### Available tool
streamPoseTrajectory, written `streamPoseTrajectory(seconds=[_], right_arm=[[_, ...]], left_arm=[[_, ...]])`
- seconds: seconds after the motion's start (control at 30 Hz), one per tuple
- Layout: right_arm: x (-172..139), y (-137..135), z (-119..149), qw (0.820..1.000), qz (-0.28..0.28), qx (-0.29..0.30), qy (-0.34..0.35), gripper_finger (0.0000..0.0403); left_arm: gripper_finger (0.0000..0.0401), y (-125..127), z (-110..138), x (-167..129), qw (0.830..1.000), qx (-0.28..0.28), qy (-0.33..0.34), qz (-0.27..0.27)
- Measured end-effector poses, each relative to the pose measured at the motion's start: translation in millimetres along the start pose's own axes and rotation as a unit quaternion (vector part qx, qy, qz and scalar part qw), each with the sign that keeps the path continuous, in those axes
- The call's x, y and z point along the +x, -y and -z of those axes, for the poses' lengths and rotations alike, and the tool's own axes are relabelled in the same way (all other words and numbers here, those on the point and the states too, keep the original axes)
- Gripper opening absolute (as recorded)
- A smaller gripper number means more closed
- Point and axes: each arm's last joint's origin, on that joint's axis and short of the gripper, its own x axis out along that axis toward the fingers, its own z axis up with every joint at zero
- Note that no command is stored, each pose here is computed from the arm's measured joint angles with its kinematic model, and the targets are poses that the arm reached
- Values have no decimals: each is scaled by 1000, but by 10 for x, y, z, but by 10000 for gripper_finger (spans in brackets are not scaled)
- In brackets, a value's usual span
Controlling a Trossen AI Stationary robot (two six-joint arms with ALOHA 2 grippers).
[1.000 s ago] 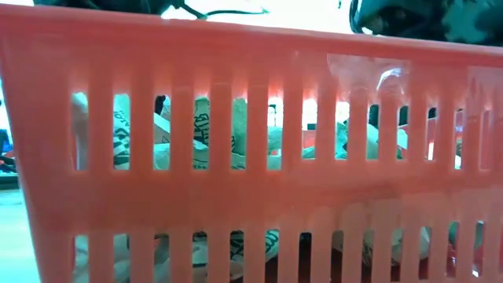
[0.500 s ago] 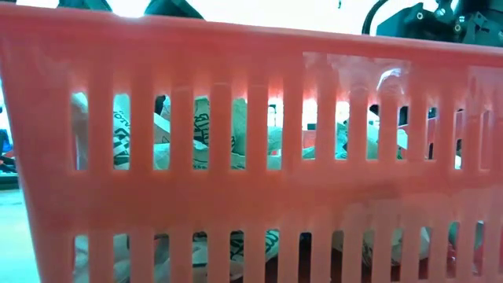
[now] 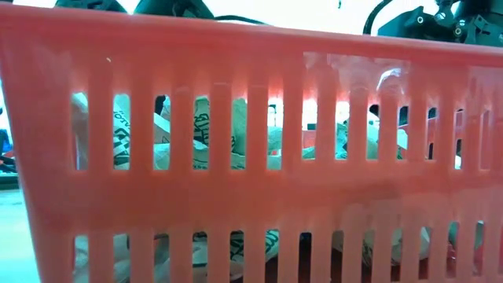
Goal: Pick and place Stevia / Truvia into bins
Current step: Put the stevia packet into the bin
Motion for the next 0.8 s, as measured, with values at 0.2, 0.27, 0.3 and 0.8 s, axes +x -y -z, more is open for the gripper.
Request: streamPoseTrajectory(seconds=[0.2,0.27,0.3,0.8], right_arm=[[0,-2,-9,1000,-1,-7,5,69],[0,-4,-15,1000,-2,-6,8,70],[1,-5,-20,1000,-3,-7,10,71],[2,-9,-32,1000,-4,-5,16,66]], left_arm=[[173,-14,79,27,1000,11,-13,-14],[173,-11,95,43,1000,11,-15,-13],[173,-14,107,46,1000,13,-18,-13],[45,-13,183,91,999,16,-34,-13]])
